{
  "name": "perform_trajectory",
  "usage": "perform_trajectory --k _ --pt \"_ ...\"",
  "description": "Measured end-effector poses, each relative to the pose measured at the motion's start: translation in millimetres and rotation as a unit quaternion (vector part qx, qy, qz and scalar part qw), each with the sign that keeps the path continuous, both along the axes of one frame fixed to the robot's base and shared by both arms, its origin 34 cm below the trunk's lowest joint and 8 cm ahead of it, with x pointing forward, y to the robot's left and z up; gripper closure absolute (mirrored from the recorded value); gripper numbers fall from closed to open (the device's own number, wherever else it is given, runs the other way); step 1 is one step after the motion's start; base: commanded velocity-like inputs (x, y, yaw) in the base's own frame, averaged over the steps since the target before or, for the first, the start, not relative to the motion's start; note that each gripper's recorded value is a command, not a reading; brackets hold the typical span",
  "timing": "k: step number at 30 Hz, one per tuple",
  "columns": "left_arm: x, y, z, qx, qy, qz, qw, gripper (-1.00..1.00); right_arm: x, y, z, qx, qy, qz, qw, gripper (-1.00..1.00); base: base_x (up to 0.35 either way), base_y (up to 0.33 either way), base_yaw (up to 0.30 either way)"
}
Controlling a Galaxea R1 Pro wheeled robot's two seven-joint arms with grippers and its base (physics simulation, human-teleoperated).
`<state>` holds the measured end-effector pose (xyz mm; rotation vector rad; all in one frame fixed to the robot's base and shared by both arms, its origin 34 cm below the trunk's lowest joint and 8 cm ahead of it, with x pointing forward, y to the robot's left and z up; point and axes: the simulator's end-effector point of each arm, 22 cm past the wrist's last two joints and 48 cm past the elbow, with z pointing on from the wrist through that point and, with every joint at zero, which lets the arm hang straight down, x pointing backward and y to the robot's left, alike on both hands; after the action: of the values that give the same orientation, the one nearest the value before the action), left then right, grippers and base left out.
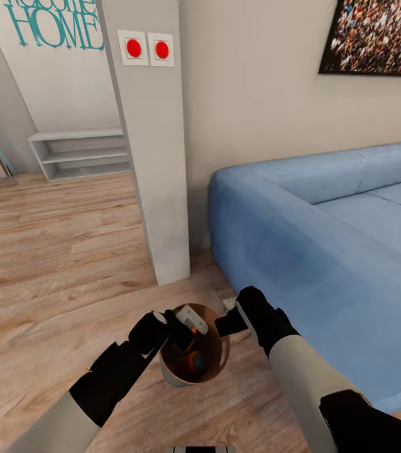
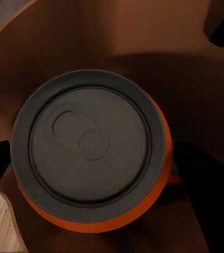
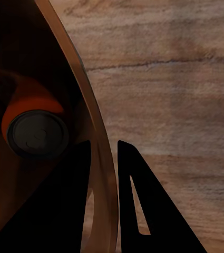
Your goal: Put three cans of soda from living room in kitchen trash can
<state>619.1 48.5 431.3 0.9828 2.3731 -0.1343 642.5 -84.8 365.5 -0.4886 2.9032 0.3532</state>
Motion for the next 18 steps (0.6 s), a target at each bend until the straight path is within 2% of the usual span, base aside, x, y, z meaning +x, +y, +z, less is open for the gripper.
perform_trajectory --k 3,9,13,14,18 --pt "1.2 3.2 -5.4 0.012 -0.004 0.002 0.9999 1.00 0.0 0.0 0.0 0.000 0.000 0.000 1.0000 1.00 0.000 0.000 0.000" --pt "0.2 7.8 -13.4 0.020 0.000 0.005 0.9998 1.00 0.0 0.0 0.0 0.000 0.000 0.000 1.0000 1.00 0.000 0.000 0.000" --pt "-1.0 6.7 -16.7 0.017 0.004 0.007 0.9998 1.00 0.2 -1.4 -0.5 -0.004 -0.001 0.002 1.0000 1.00 0.000 0.000 0.000" --pt "-1.2 6.5 -17.1 0.016 0.005 0.008 0.9998 -1.00 0.1 -1.7 -0.7 -0.005 -0.001 0.002 1.0000 1.00 0.000 0.000 0.000" --pt "-1.9 5.9 -18.2 0.014 0.007 0.008 0.9999 -1.00 0.3 -2.4 -0.9 -0.006 -0.002 0.002 1.0000 1.00 0.000 0.000 0.000"
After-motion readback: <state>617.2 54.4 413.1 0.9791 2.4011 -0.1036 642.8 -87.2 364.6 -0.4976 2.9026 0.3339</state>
